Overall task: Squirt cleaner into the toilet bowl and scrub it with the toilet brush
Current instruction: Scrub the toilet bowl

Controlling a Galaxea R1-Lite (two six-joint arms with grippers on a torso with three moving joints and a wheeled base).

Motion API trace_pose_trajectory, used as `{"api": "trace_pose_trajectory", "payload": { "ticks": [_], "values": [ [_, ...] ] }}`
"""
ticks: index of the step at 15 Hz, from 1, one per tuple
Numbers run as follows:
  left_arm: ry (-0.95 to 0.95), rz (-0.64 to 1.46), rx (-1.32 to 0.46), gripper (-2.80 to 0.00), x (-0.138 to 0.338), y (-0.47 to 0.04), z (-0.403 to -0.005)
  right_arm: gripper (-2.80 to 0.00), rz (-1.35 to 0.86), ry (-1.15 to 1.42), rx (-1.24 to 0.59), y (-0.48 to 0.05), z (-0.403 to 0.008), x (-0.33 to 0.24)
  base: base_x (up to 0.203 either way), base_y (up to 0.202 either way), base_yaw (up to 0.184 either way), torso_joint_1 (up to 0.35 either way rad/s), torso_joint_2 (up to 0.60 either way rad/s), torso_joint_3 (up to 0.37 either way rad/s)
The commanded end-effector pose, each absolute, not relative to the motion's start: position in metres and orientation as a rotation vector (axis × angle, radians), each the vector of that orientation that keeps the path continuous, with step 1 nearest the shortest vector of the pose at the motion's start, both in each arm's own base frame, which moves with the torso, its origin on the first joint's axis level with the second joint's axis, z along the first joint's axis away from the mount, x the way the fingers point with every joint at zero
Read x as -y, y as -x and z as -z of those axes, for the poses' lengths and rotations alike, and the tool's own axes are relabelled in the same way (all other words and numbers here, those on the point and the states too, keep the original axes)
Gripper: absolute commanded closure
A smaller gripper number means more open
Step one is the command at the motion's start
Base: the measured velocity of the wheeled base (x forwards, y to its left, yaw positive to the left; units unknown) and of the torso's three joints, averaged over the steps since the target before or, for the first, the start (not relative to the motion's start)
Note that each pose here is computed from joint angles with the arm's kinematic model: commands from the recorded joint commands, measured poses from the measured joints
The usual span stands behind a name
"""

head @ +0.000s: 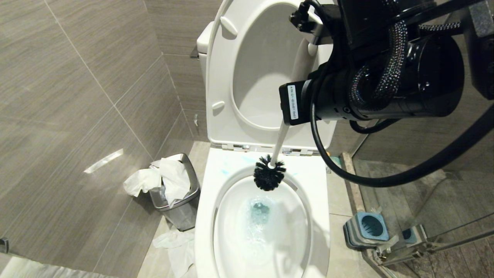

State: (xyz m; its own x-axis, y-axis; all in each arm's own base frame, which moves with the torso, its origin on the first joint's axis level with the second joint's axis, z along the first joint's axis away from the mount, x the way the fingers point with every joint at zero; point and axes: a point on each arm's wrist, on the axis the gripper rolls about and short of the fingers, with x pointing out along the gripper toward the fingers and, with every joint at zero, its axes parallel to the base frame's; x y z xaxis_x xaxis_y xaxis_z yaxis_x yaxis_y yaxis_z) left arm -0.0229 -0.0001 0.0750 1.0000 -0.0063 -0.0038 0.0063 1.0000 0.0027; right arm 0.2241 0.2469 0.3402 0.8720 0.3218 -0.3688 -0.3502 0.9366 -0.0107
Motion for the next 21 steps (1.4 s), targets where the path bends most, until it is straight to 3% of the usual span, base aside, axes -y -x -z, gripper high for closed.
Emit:
{"api": "trace_pose_trajectory", "payload": {
  "ticks": [1, 4, 8, 11, 14, 18, 21],
  "values": [
    [-0.003, 0.006, -0.006, 0.0, 0.0, 0.023, -0.075, 0.0, -0.347, 0.079, -0.376, -0.224, -0.339, -0.247, 0.0, 0.0, 0.0, 0.0, 0.0, 0.0],
    [-0.002, 0.006, -0.006, 0.0, 0.0, 0.023, -0.075, 0.0, -0.333, 0.083, -0.439, -0.225, -0.32, -0.251, 0.0, 0.0, 0.0, 0.0, 0.0, 0.0],
    [-0.003, 0.006, -0.006, 0.0, 0.0, 0.023, -0.075, 0.0, -0.344, 0.039, -0.382, -0.224, -0.339, -0.252, 0.0, 0.0, 0.0, 0.0, 0.0, 0.0],
    [-0.003, 0.006, -0.006, 0.0, 0.0, 0.023, -0.075, 0.0, -0.324, 0.093, -0.47, -0.226, -0.31, -0.255, 0.0, 0.0, 0.0, 0.0, 0.0, 0.0],
    [-0.002, 0.006, -0.006, 0.0, 0.0, 0.023, -0.075, 0.0, -0.337, 0.034, -0.395, -0.227, -0.335, -0.255, 0.0, 0.0, 0.0, 0.0, 0.0, 0.0],
    [-0.003, 0.006, -0.006, 0.0, 0.0, 0.023, -0.075, 0.0, -0.326, 0.086, -0.463, -0.228, -0.312, -0.258, 0.0, 0.0, 0.0, 0.0, 0.0, 0.0],
    [-0.002, 0.006, -0.006, 0.0, 0.0, 0.023, -0.075, 0.0, -0.331, 0.069, -0.44, -0.228, -0.32, -0.259, 0.0, 0.0, 0.0, 0.0, 0.0, 0.0]
  ]
}}
